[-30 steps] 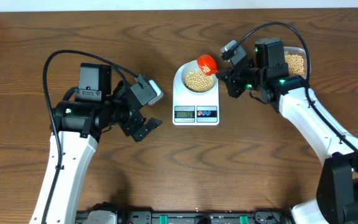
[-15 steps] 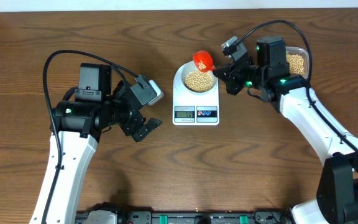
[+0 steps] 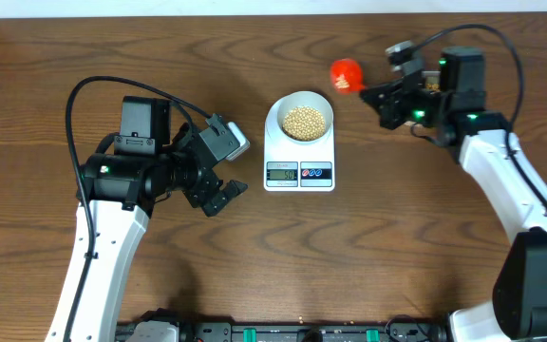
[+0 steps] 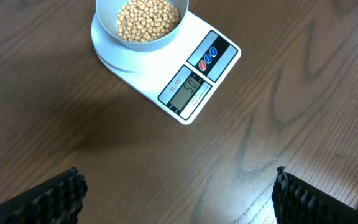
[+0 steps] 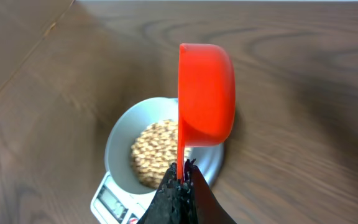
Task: Scoop item into bowl and weigh 50g on scale
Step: 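Carry the red scoop with the right gripper back toward the bean tub, then move the red scoop with the right gripper down to the table's right front, then lower the red scoop onto the table and open the right gripper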
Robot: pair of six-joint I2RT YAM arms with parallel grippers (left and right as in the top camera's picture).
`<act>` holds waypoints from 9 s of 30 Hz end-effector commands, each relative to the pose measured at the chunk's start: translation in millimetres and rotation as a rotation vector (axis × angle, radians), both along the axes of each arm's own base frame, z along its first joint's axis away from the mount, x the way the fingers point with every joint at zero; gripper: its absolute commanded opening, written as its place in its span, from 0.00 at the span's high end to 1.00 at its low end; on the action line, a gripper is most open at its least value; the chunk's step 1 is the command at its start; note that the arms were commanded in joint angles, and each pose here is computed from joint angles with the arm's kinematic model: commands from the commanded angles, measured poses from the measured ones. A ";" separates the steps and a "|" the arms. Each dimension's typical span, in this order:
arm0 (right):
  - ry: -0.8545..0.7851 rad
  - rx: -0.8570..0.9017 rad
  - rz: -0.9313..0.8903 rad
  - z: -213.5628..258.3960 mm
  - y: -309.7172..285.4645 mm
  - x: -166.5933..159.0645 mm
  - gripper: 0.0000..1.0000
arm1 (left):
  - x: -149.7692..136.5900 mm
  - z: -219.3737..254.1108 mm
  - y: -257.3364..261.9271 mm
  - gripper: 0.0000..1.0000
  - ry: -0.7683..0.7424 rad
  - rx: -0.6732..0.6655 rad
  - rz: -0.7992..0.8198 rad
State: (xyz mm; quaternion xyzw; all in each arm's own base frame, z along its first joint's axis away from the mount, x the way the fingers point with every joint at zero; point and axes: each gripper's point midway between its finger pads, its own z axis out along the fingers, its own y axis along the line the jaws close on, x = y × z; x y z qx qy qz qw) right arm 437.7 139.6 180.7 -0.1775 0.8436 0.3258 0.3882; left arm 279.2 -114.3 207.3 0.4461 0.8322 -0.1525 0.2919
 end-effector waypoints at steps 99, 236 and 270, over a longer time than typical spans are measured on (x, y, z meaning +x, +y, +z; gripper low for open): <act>0.225 0.048 -0.624 38.3 -182.0 -53.4 0.99 | 1.2 8.8 1.8 0.02 -0.024 -0.003 0.010; 0.702 0.168 -0.970 -152.7 -242.4 -194.1 0.01 | 1.2 8.8 1.8 0.02 -0.024 -0.003 0.010; 0.499 0.130 -0.809 -124.5 -221.8 -142.2 0.01 | 1.2 8.7 1.8 0.02 -0.023 -0.003 0.010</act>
